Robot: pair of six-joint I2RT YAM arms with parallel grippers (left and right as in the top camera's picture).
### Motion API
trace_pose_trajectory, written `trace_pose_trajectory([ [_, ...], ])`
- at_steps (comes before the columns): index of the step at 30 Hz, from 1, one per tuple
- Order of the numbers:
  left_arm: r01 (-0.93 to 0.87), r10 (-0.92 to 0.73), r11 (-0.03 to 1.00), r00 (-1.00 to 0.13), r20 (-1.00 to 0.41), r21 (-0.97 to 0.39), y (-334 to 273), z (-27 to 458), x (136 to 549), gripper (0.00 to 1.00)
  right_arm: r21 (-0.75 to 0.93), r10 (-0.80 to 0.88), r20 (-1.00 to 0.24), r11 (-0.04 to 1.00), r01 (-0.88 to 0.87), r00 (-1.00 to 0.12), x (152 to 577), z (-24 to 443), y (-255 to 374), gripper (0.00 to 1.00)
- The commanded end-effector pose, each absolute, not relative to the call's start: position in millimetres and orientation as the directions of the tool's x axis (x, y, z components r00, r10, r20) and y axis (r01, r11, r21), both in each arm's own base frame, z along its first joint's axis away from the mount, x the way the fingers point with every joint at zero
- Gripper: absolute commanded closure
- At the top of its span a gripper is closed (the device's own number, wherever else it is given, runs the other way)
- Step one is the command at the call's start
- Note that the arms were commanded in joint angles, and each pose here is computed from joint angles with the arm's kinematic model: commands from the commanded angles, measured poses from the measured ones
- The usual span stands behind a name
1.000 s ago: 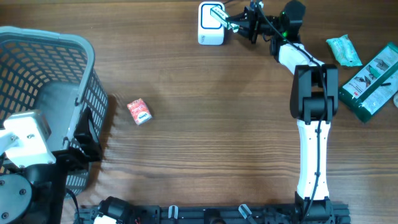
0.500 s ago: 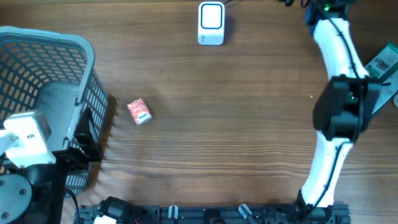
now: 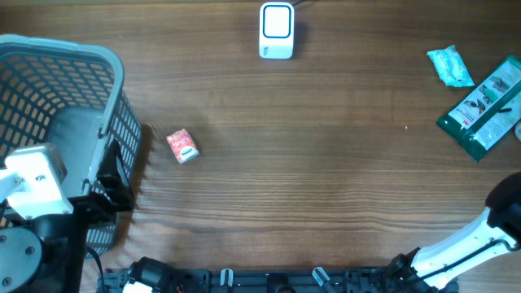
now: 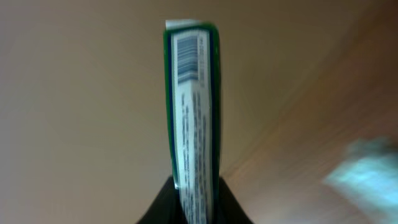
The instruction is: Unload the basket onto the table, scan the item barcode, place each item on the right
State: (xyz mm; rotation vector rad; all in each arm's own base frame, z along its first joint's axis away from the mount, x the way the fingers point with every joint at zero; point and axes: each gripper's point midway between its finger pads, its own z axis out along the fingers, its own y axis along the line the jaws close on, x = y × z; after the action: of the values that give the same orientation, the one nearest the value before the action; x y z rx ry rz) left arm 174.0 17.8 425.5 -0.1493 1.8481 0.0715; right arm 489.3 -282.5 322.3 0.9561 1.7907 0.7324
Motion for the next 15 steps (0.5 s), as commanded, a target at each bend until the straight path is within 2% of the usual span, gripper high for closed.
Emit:
trace_pose_trajectory([
  [1,-0.150,-0.078,0.988,-0.263,-0.962,-0.039,20,428,173,0.00,0.341,0.636,-0.754,0.592,0.730,-0.163,462,285,-356,0.95],
  [4,-0.150,-0.078,0.988,-0.263,-0.962,-0.039,20,428,173,0.00,0.295,0.667,-0.713,0.565,0.770,-0.216,465,238,-354,0.95],
  [6,-0.150,-0.078,0.988,-0.263,-0.962,-0.039,20,428,173,0.00,0.243,0.680,-0.664,0.589,0.770,-0.311,472,189,-345,0.95],
  [9,-0.150,-0.078,0.988,-0.263,-0.962,-0.039,20,428,173,0.00,0.183,0.713,-0.523,0.628,0.756,-0.466,479,121,-305,0.95],
  [13,-0.150,-0.078,0.988,-0.263,-0.962,-0.039,20,428,173,0.00,0.143,0.687,-0.458,0.683,0.716,-0.564,494,91,-262,0.94],
  [14,-0.150,-0.078,0.988,-0.263,-0.962,-0.039,20,428,173,0.00,0.109,0.677,-0.448,0.689,0.716,-0.584,494,83,-255,0.91],
  [15,-0.150,-0.078,0.988,-0.263,-0.962,-0.039,20,428,173,0.00,0.048,0.664,-0.444,0.688,0.724,-0.602,491,78,-251,0.79],
])
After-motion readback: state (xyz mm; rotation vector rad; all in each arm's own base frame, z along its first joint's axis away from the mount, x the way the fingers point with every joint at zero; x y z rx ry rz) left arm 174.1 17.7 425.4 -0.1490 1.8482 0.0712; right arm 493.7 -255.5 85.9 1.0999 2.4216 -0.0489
